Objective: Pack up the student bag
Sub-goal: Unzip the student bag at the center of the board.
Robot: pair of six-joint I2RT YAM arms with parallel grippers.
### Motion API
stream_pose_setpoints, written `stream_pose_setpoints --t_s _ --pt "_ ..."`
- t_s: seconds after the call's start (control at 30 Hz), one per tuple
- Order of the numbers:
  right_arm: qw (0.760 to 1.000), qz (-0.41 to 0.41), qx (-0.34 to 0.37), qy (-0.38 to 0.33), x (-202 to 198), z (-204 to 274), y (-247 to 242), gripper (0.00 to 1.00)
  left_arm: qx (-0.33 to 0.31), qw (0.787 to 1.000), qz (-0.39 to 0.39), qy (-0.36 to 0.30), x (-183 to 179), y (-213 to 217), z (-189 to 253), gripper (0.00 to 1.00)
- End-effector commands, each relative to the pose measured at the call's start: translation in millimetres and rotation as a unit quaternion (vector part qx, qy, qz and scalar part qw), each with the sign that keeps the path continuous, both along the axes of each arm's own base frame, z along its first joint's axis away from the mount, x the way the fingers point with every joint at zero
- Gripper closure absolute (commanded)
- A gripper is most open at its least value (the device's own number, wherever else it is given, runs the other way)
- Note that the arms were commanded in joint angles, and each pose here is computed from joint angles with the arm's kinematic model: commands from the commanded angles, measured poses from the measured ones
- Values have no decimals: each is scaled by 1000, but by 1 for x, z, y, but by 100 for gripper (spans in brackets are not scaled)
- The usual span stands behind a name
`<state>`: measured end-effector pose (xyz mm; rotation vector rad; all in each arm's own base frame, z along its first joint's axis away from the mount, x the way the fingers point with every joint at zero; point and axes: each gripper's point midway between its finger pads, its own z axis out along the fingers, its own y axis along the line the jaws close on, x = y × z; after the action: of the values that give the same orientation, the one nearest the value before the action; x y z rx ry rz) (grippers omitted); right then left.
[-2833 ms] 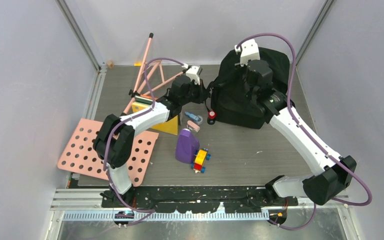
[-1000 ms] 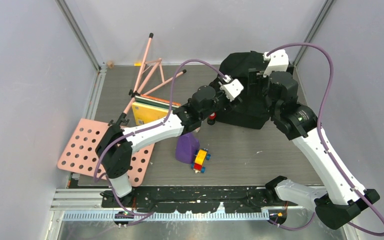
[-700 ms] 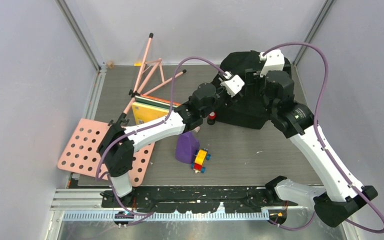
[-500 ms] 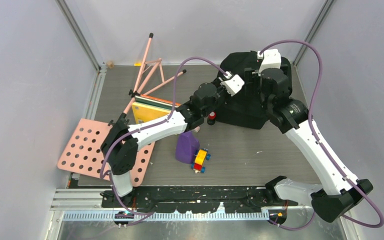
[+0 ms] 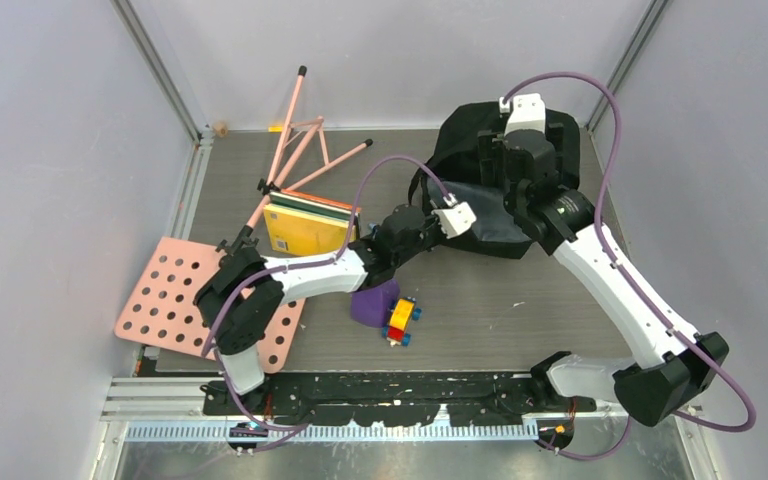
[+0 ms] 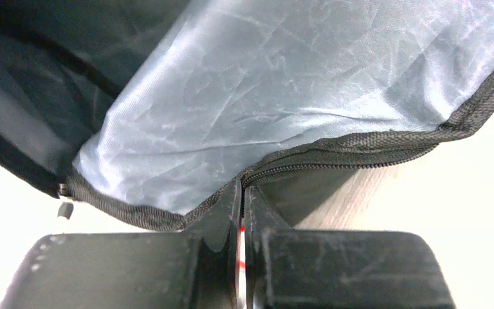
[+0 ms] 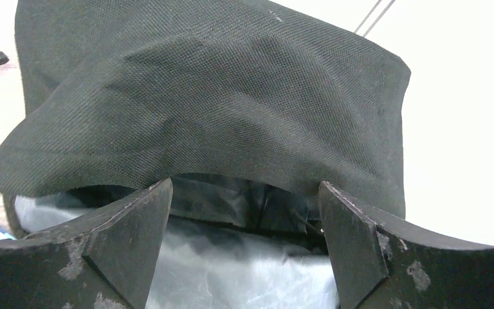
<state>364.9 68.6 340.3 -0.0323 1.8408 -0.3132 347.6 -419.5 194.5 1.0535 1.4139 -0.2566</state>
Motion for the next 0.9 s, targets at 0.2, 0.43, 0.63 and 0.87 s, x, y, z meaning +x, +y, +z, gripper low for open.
stream_pose_setpoints --t_s 0.2,0.43,0.63,0.87 --pt "997 -44 10 -62 22 35 -3 10 15 1000 -9 10 -40 20 -8 100" --pt "998 -15 29 -56 16 36 5 8 7 999 -4 49 -53 30 0 70" --pt "997 44 52 -31 -1 33 18 8 -37 995 -42 87 -78 33 33 34" --pt "992 93 83 30 -37 19 26 7 -34 983 -40 174 -98 50 45 19"
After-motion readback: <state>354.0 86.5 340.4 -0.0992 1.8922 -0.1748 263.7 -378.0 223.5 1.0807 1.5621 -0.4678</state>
